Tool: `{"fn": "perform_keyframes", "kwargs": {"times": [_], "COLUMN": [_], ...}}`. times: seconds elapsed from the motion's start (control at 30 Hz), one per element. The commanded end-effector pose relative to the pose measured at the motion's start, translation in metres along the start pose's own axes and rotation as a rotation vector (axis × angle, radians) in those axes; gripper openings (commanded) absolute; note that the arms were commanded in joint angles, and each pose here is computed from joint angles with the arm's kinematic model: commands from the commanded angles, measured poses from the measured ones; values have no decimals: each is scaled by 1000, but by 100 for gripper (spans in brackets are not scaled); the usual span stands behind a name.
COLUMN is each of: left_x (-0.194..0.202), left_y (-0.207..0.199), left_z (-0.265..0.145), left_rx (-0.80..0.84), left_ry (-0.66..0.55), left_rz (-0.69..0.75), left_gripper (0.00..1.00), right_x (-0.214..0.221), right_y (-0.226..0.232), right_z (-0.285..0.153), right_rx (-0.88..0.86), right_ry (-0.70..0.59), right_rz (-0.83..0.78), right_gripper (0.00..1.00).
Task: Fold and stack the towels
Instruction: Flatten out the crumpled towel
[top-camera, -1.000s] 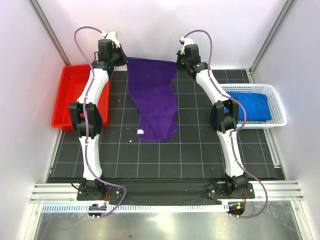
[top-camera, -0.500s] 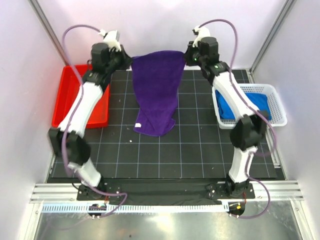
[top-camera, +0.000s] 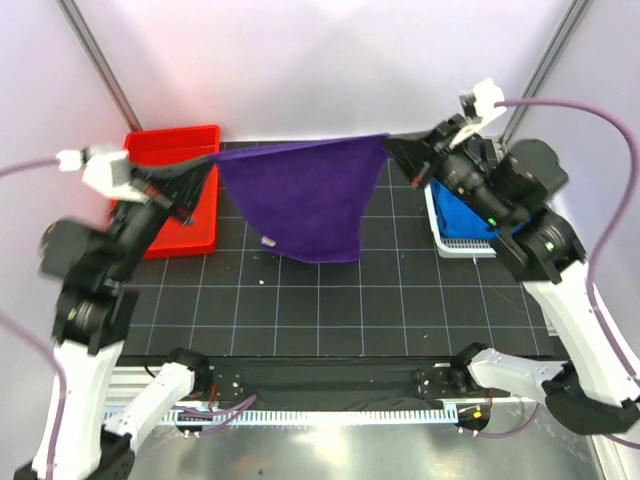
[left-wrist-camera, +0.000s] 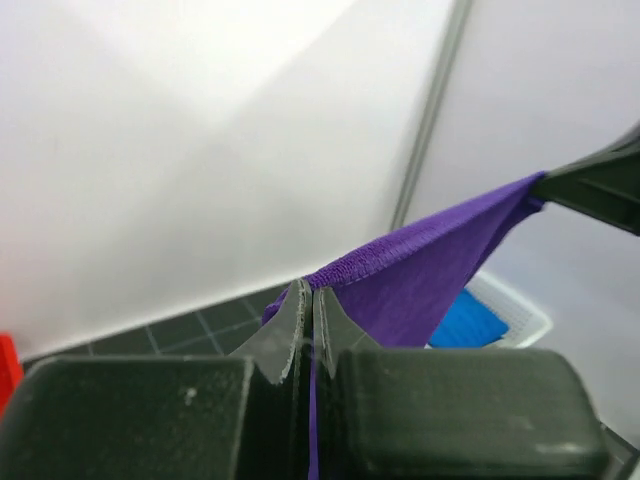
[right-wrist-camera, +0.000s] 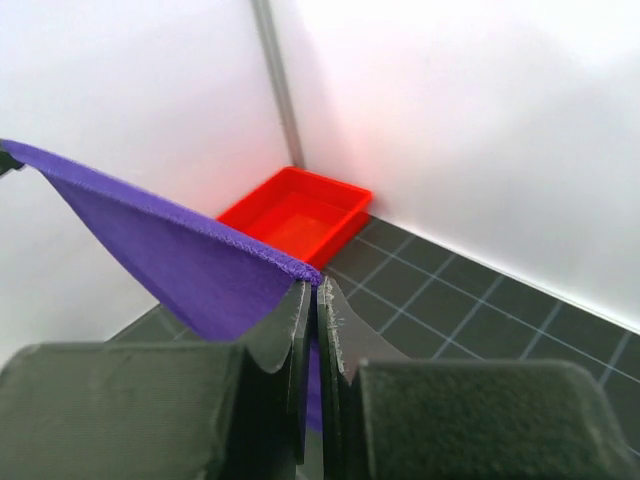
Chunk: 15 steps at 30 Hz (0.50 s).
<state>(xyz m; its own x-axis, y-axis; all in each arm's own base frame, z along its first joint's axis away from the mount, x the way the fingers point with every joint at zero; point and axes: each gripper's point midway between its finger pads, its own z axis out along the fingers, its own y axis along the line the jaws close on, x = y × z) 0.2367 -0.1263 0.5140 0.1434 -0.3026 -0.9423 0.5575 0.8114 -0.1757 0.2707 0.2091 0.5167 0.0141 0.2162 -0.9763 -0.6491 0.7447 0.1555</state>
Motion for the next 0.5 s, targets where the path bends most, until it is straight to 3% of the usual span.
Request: {"fn": "perform_keyframes", "kwargs": {"times": [0.0, 0.13, 0.47], "left_x": [-25, -57, -93], "left_y": [-27, -43, -61], "left_z": [-30, -46, -61], "left_rx": [93, 128, 174], "left_ry": [-51, -115, -188], "left_rz": [39, 66, 105], "left_gripper": [0, 0, 0], "right_x": [3, -29, -78], "right_y": [15, 32, 62], "right_z": [-17, -41, -70], "right_rx": [-54, -117, -238], "right_ry": [20, -48, -134], "right_rz": [39, 57, 65], "right_gripper": [1, 1, 1]}}
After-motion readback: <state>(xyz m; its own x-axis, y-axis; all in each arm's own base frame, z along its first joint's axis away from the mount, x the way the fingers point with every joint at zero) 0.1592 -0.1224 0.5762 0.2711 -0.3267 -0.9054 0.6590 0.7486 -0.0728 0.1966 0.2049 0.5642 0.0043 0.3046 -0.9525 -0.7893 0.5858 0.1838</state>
